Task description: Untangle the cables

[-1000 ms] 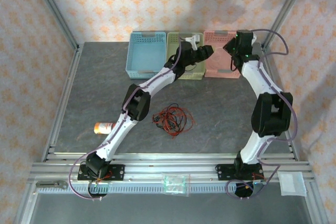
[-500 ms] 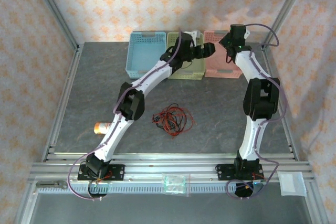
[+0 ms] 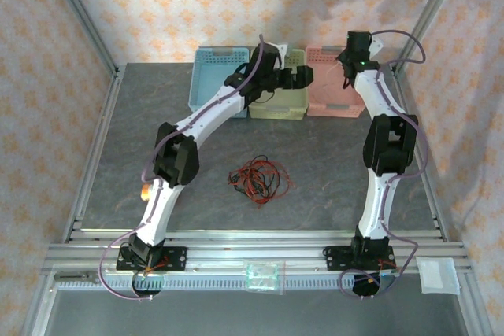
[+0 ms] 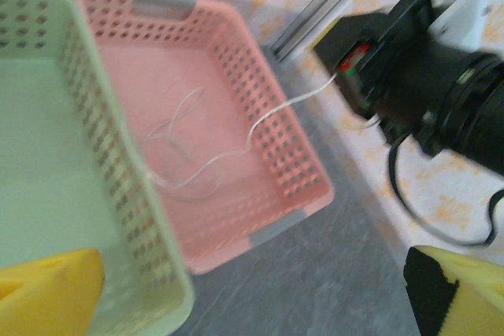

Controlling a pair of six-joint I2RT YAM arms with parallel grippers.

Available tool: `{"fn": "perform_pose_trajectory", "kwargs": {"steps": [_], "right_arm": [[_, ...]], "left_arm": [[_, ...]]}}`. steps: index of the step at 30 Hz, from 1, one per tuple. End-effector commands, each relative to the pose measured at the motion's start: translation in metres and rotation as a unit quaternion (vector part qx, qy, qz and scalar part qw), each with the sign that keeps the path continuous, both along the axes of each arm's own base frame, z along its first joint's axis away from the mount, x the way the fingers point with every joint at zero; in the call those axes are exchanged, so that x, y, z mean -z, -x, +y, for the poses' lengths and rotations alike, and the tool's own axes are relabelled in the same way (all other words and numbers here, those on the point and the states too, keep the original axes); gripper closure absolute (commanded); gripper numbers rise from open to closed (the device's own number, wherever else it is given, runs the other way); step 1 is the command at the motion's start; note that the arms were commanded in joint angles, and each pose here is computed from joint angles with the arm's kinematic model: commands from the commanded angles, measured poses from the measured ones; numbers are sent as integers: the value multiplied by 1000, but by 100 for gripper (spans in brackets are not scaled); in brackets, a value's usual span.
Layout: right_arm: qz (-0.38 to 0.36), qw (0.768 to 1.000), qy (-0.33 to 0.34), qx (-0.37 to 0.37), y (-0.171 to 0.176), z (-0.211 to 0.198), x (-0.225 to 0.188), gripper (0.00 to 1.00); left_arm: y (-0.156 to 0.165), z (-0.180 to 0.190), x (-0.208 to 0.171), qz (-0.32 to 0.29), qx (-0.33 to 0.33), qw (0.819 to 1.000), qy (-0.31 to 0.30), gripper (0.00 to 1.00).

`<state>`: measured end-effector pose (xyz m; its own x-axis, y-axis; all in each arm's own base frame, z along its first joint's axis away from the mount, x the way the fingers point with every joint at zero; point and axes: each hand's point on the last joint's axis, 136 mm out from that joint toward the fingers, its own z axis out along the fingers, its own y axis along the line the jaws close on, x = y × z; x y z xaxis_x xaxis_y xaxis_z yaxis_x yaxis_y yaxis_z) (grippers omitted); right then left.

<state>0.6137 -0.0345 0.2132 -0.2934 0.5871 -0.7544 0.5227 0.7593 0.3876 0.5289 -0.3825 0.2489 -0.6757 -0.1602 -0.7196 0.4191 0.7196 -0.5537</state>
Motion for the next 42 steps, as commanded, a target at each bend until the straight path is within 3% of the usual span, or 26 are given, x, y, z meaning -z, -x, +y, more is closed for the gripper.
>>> {"fn": "perform_pose_trajectory", "kwargs": {"steps": [1,5,11,20,26,29,32,33,39,42], "right_arm": [[1,999,32,26,5,-16,-20,100],[23,999,21,-20,-2,-1,-1,100],[48,998,32,-4,-6,-7,23,100],[-15,996,77,45,-6,-28,-54,100],[7,998,68,-14,-13,-11,-32,100],[18,997,52,-53,-21,3,-13,87],[26,996,44,-72,-28,10,-1,50],[23,996,44,-74,-30,10,-6,43],[-10,996,41,-78,-22,14,-42,41],[4,997,47,-67,-11,12,-41,46]], "left_arm": [[23,33,-31,-31,-17,998,-48,1],[57,70,-34,-34,-45,995,-79,1],[102,107,-14,-7,-68,993,-96,1],[129,129,8,20,-95,991,-88,1],[133,127,15,27,-93,991,-93,2],[136,126,17,30,-90,991,-93,2],[139,126,18,32,-89,991,-95,2],[140,127,18,32,-92,991,-96,2],[149,135,25,37,-97,990,-98,3],[155,134,34,48,-92,990,-91,5]]}}
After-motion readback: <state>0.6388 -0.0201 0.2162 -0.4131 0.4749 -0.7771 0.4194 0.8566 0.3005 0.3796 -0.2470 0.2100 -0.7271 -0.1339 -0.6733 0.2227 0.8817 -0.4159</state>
